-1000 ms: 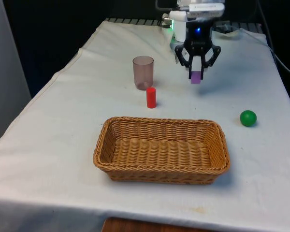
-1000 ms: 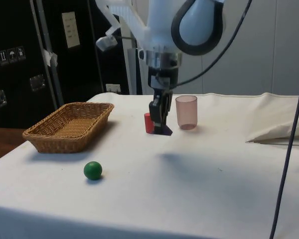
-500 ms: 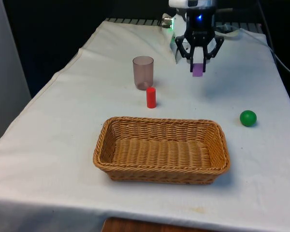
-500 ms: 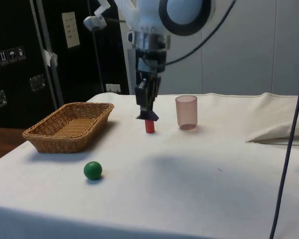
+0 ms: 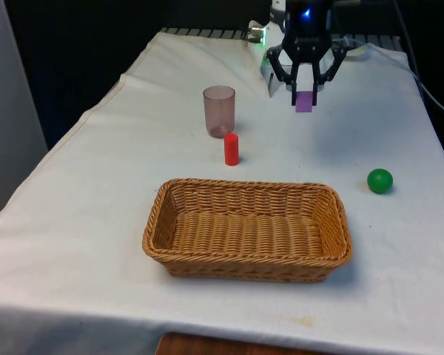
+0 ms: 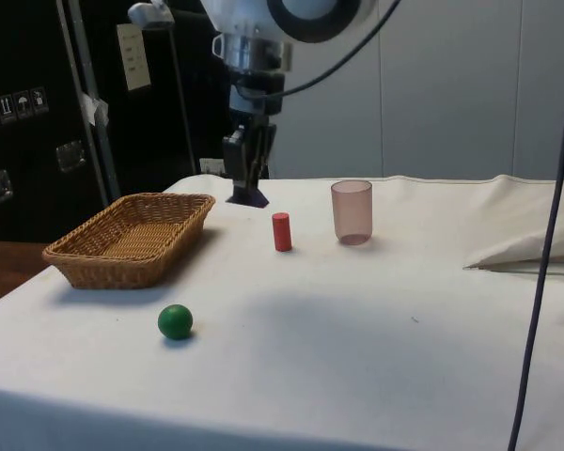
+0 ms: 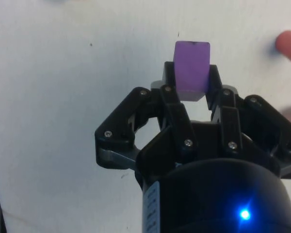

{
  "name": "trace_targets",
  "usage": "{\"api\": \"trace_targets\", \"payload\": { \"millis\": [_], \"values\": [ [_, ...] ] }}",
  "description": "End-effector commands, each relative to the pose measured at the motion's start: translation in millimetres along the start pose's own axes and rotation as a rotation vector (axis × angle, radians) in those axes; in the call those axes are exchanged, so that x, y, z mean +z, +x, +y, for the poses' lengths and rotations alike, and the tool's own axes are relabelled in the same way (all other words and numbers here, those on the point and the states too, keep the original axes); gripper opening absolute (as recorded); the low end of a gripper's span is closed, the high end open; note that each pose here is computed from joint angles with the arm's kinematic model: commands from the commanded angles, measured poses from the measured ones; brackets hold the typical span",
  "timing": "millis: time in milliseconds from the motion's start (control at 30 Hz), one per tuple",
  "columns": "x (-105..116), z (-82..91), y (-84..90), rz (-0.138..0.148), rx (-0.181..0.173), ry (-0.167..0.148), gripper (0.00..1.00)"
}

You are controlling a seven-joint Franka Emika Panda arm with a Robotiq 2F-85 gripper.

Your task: Pick up the triangular block and place it into the basket.

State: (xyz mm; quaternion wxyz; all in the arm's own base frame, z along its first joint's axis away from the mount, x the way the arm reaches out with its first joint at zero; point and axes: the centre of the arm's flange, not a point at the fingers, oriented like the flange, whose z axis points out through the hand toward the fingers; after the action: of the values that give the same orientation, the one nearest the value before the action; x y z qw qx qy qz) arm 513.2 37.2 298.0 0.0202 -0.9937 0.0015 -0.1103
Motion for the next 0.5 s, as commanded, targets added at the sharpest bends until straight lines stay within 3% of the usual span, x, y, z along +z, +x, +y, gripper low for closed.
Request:
{"api": "trace_targets", "payload": {
  "millis": [0,433,467],
  "values": [
    [-0.1,0.6,4.8,-0.003,0.004,-0.006,0.33],
    [-4.9,-1.7,43.3,0.020,0.008,-0.006,0.33],
    [-6.5,-1.9,39.3,0.027,0.005,-0.006,0.33]
  ]
}}
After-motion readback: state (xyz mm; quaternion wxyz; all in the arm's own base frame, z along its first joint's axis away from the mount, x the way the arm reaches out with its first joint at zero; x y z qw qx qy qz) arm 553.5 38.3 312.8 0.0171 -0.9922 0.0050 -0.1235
